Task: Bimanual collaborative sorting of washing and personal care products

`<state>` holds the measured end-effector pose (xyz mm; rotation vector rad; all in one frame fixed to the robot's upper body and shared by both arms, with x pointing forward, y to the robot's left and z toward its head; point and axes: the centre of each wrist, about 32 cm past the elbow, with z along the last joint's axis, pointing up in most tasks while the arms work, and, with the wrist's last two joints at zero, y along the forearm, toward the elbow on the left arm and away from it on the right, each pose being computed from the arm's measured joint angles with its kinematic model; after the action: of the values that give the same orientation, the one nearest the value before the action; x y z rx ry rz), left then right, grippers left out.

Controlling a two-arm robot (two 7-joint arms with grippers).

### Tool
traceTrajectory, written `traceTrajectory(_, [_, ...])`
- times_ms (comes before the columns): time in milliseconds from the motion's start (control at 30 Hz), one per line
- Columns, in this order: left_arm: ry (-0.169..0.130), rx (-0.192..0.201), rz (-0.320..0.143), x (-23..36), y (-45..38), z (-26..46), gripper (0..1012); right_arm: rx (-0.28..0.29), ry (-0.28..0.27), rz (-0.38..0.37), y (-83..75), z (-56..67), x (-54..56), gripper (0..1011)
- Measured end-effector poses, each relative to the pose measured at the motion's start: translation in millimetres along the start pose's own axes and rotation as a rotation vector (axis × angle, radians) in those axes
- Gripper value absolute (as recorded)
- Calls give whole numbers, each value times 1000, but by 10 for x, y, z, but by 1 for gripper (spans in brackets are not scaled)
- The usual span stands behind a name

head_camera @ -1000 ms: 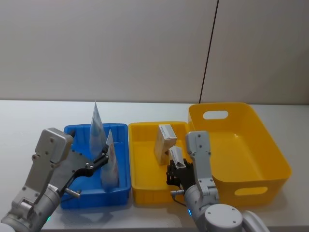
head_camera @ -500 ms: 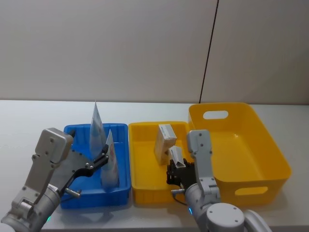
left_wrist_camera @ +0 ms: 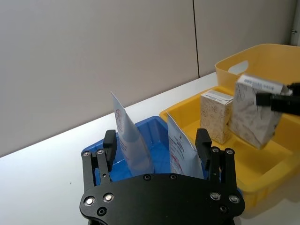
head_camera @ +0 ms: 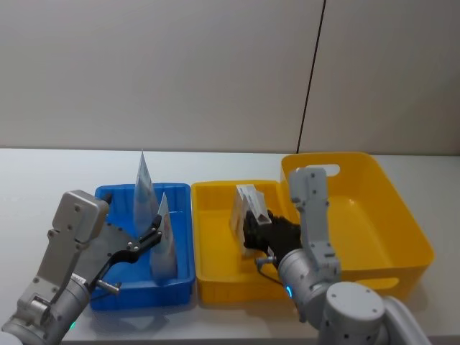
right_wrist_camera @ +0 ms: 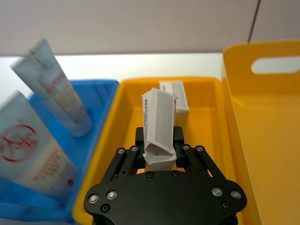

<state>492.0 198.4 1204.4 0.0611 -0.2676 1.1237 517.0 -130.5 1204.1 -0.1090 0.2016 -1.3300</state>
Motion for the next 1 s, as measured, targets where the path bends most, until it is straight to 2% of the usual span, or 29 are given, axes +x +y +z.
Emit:
traceTrajectory(100, [0,0,0,0,0,0,1001,21,14,26,-16,70,17,311])
traceTrajectory(133, [0,0,0,0,0,0,1001,44,30,58,-33,148,36,311])
traceTrajectory(367, [0,0,0,0,0,0,1001,120,78,140,-95,380,93,308])
traceTrajectory(467, [0,0,0,0,0,0,1001,175,105,184,-139,522,137,308])
traceTrajectory(500, [0,0,0,0,0,0,1001,175,105,184,-139,522,137,308])
traceTrajectory(533, [0,0,0,0,0,0,1001,200,112,197,-160,581,162,308])
traceTrajectory(600, [0,0,0,0,0,0,1001,220,118,208,-178,623,188,308])
traceTrajectory(700, [0,0,0,0,0,0,1001,273,130,227,-237,722,276,308])
traceTrajectory(1000, [0,0,0,0,0,0,1001,355,118,212,-411,856,508,308])
